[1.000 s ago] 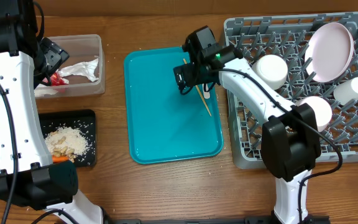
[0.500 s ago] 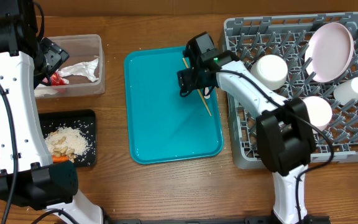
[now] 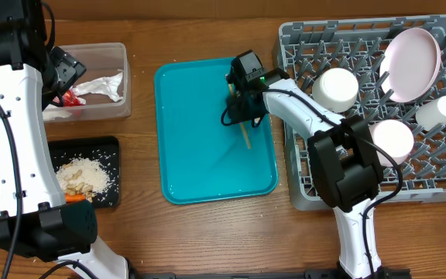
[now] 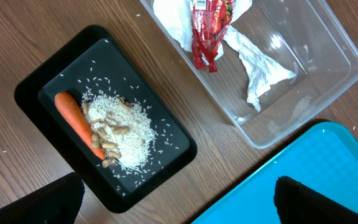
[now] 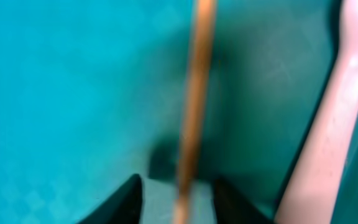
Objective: Sort waste into correct bins and load items into the dishwasher rack
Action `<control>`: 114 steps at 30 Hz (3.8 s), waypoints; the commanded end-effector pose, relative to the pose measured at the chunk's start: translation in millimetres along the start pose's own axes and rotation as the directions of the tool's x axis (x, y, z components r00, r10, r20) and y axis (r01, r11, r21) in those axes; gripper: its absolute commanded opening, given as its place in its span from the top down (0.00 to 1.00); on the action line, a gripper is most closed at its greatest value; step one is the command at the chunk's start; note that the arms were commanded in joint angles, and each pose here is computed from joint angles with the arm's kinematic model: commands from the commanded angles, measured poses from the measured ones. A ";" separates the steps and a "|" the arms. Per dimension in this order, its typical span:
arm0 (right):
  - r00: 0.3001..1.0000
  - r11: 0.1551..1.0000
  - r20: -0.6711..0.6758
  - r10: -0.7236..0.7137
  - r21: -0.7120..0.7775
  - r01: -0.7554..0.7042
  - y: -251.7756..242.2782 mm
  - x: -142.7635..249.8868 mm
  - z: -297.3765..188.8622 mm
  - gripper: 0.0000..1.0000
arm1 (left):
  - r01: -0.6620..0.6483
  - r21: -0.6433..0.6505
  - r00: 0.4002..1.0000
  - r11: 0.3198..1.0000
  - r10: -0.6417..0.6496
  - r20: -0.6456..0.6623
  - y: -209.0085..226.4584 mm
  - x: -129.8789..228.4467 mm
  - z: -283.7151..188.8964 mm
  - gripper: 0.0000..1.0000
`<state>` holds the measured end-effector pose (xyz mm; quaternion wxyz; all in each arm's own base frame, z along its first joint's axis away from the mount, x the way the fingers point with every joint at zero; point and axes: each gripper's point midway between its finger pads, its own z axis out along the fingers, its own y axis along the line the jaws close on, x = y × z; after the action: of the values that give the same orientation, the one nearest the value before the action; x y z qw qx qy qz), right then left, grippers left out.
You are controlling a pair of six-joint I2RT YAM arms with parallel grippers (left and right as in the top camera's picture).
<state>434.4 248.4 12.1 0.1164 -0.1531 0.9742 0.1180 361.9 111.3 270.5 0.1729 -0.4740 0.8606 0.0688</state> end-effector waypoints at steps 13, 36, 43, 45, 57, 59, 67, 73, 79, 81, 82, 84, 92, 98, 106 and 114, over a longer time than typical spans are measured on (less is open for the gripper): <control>0.995 0.993 -0.091 -0.033 0.111 0.043 40.7 38.2 13.3 0.79 | 0.011 -0.001 1.000 1.000 -0.011 0.005 1.0 -2.0 -0.2 0.00; 0.973 0.965 -0.143 0.181 0.218 -0.147 35.1 66.7 35.3 0.96 | 0.011 -0.001 1.000 1.000 -0.011 0.005 0.9 -1.9 -0.3 0.00; 0.971 0.964 -0.153 0.183 0.223 -0.146 35.5 65.5 29.6 0.96 | 0.011 -0.001 1.000 1.000 -0.011 0.005 0.8 -1.9 -0.3 0.00; 0.971 0.964 -0.157 0.183 0.225 -0.145 35.2 62.9 24.6 0.96 | 0.011 -0.001 1.000 1.000 -0.011 0.005 0.8 -1.9 -0.3 0.00; 0.975 0.973 -0.091 0.204 0.131 -0.191 38.4 2.5 -80.0 0.96 | 0.011 0.001 1.000 1.000 -0.011 0.007 0.2 -2.5 -0.1 0.00; 0.980 0.976 -0.059 0.190 0.122 -0.182 27.1 -6.9 -107.4 0.96 | 0.011 0.001 1.000 1.000 -0.011 0.007 0.2 -2.5 0.0 0.00; 0.991 0.983 0.060 0.120 0.134 -0.127 -52.3 -29.1 -176.7 0.96 | 0.011 0.001 1.000 1.000 -0.011 0.007 0.2 -2.5 0.0 0.00; 0.988 0.984 0.059 0.140 0.099 -0.145 -103.8 -27.5 -183.6 0.96 | 0.011 0.001 1.000 1.000 -0.011 0.007 0.2 -2.5 0.0 0.00; 0.987 0.982 0.058 0.151 0.103 -0.156 -133.2 -23.1 -181.8 0.96 | 0.011 0.000 1.000 1.000 -0.011 0.006 0.2 -2.4 0.5 0.00; 0.987 0.982 0.051 0.154 0.103 -0.158 -134.7 -20.8 -177.0 0.96 | 0.011 0.000 1.000 1.000 -0.011 0.006 0.2 -2.4 0.5 0.00; 0.987 0.982 0.040 0.157 0.103 -0.160 -135.5 -17.8 -170.9 0.84 | 0.011 0.000 1.000 1.000 -0.011 0.006 0.1 -2.5 0.5 0.00; 0.986 0.981 0.034 0.162 0.103 -0.164 -135.4 -15.8 -165.0 0.63 | 0.011 0.000 1.000 1.000 -0.011 0.006 0.1 -2.4 0.5 0.00; 0.974 0.972 0.027 0.225 0.060 -0.227 -125.7 -14.4 -166.4 0.39 | 0.011 0.000 1.000 1.000 -0.011 0.006 0.1 -2.4 0.5 0.00; 0.981 0.982 0.036 0.191 -0.011 -0.191 -74.6 -23.2 -169.1 0.30 | 0.011 0.000 1.000 1.000 -0.011 0.006 0.1 -2.4 0.5 0.00; 0.993 0.999 0.112 0.022 0.044 -0.027 -2.8 -40.8 -135.1 0.04 | 0.011 0.000 1.000 1.000 -0.011 0.006 0.1 -2.4 0.5 0.00; 0.985 0.982 0.138 0.101 0.145 -0.121 -9.7 -48.1 -59.0 0.00 | 0.011 0.000 1.000 1.000 -0.011 0.006 0.1 -2.4 0.5 0.00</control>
<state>458.9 248.1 111.8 0.1926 -0.1105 0.9710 0.0881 362.7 111.4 270.8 0.1745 -0.4741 0.8603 0.0683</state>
